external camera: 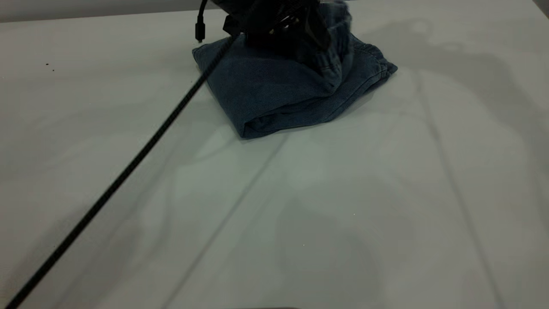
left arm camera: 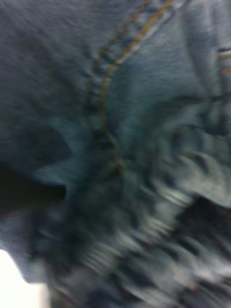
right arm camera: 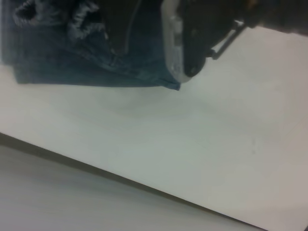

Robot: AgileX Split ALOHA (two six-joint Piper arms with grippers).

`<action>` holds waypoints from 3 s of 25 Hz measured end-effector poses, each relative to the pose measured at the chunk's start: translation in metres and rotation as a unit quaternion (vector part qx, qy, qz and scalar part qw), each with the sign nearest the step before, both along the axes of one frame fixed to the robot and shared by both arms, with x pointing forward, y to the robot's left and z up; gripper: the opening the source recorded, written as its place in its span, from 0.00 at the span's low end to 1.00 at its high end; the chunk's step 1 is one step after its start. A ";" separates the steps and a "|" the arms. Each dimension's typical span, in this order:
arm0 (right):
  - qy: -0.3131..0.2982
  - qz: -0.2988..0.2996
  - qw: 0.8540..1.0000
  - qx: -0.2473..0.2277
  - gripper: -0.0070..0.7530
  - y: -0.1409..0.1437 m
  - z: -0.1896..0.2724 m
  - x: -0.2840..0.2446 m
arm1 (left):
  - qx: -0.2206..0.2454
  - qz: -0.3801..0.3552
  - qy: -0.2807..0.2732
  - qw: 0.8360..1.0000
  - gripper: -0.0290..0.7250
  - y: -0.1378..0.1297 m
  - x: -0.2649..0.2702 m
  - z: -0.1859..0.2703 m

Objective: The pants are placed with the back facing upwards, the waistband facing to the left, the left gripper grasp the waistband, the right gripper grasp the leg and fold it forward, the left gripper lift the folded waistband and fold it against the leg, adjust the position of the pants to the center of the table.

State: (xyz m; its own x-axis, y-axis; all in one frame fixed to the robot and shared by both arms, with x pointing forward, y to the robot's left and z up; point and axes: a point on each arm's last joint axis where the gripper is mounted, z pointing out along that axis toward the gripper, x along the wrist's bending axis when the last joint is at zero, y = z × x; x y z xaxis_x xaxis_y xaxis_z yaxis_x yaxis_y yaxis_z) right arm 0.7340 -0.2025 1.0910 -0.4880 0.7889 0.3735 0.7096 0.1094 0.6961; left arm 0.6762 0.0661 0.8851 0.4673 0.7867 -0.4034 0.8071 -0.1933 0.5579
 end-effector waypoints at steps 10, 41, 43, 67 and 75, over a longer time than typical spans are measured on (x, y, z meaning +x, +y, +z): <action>0.014 0.008 0.999 -0.034 0.64 -0.002 -0.007 -0.001 | 0.026 -0.003 -0.085 0.996 0.93 0.071 0.010 0.104; 0.231 0.018 0.923 -0.307 0.64 0.152 -0.246 -0.033 | -0.001 0.007 -0.127 0.992 0.82 0.109 -0.016 0.192; 0.267 -0.003 0.920 -0.285 0.64 0.154 -0.248 -0.037 | -0.001 0.006 -0.127 0.992 0.82 0.109 -0.016 0.192; 0.192 -0.025 0.978 -0.081 0.64 0.177 -0.075 -0.038 | 0.000 -0.035 -0.171 0.985 0.82 0.124 -0.066 0.266; 0.020 0.010 0.998 -0.055 0.64 0.144 0.084 -0.094 | 0.068 -0.067 -0.204 0.974 0.82 0.143 -0.140 0.328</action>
